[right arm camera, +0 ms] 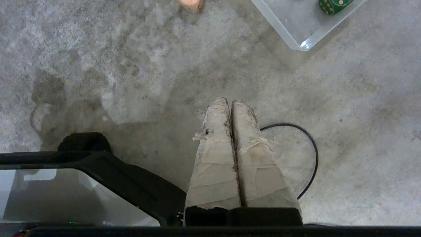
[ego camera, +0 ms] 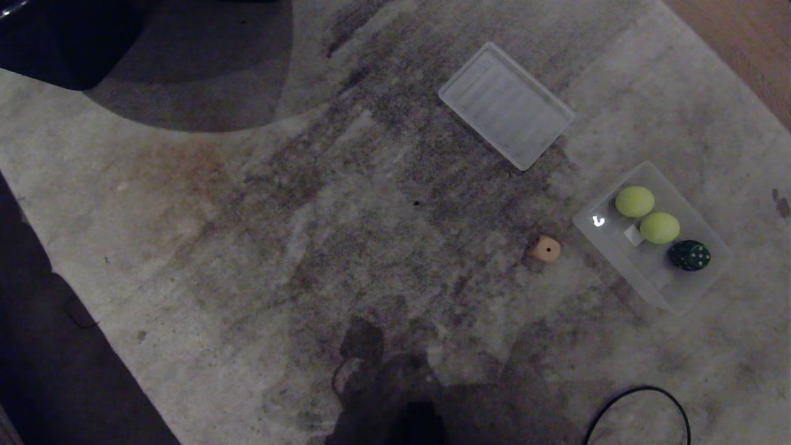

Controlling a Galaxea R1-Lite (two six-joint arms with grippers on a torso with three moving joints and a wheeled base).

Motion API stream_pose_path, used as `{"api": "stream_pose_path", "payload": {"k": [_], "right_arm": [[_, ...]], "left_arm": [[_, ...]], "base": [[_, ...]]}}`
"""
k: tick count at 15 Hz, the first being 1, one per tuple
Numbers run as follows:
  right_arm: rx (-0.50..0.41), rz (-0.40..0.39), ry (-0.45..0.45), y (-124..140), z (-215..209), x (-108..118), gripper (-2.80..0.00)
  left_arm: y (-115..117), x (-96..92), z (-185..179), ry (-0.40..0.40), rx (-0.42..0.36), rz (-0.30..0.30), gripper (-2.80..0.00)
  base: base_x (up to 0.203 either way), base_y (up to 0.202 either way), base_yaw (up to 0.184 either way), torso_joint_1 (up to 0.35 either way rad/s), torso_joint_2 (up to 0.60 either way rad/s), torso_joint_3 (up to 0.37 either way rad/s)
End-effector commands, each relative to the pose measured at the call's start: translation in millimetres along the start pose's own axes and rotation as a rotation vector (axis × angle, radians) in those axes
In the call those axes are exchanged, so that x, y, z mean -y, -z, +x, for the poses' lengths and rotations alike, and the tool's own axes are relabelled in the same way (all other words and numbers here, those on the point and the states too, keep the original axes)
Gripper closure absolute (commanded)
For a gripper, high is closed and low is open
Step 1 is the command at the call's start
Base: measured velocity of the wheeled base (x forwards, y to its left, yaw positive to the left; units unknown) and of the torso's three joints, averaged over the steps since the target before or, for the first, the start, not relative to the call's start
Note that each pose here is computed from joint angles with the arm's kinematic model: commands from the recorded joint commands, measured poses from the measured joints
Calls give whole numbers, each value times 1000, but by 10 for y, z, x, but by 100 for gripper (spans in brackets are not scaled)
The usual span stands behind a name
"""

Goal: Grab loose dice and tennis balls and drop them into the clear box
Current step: Find toys out of the box, then pick up toys out of the box

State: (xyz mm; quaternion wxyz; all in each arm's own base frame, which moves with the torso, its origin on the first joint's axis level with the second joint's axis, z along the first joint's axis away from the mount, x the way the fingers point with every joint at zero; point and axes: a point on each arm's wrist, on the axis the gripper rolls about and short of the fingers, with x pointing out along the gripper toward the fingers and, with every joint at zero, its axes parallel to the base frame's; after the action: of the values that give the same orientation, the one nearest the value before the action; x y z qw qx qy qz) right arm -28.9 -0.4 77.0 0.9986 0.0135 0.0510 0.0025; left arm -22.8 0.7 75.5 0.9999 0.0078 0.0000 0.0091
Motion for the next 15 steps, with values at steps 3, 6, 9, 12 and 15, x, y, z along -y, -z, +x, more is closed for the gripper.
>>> {"api": "stream_pose_path", "payload": {"k": [3, 6, 9, 12, 15], "right_arm": [[-2, 15, 5, -448, -39, -14, 0], [-174, 93, 20, -898, 332, -26, 0], [-276, 159, 40, -1142, 970, -29, 0], [-329, 237, 57, -1143, 1642, -28, 0], [-329, 316, 39, -1028, 2279, -89, 0]], "left_arm": [[4, 0, 2, -2, -3, -5, 0], [4, 0, 2, -2, -3, -5, 0], [4, 0, 2, -2, -3, -5, 0], [4, 0, 2, -2, -3, -6, 0], [4, 0, 2, -2, -3, -5, 0]], "base": [[0, 0, 0, 0, 0, 0], [0, 0, 0, 0, 0, 0], [0, 0, 0, 0, 0, 0], [0, 0, 0, 0, 0, 0], [0, 0, 0, 0, 0, 0]]}}
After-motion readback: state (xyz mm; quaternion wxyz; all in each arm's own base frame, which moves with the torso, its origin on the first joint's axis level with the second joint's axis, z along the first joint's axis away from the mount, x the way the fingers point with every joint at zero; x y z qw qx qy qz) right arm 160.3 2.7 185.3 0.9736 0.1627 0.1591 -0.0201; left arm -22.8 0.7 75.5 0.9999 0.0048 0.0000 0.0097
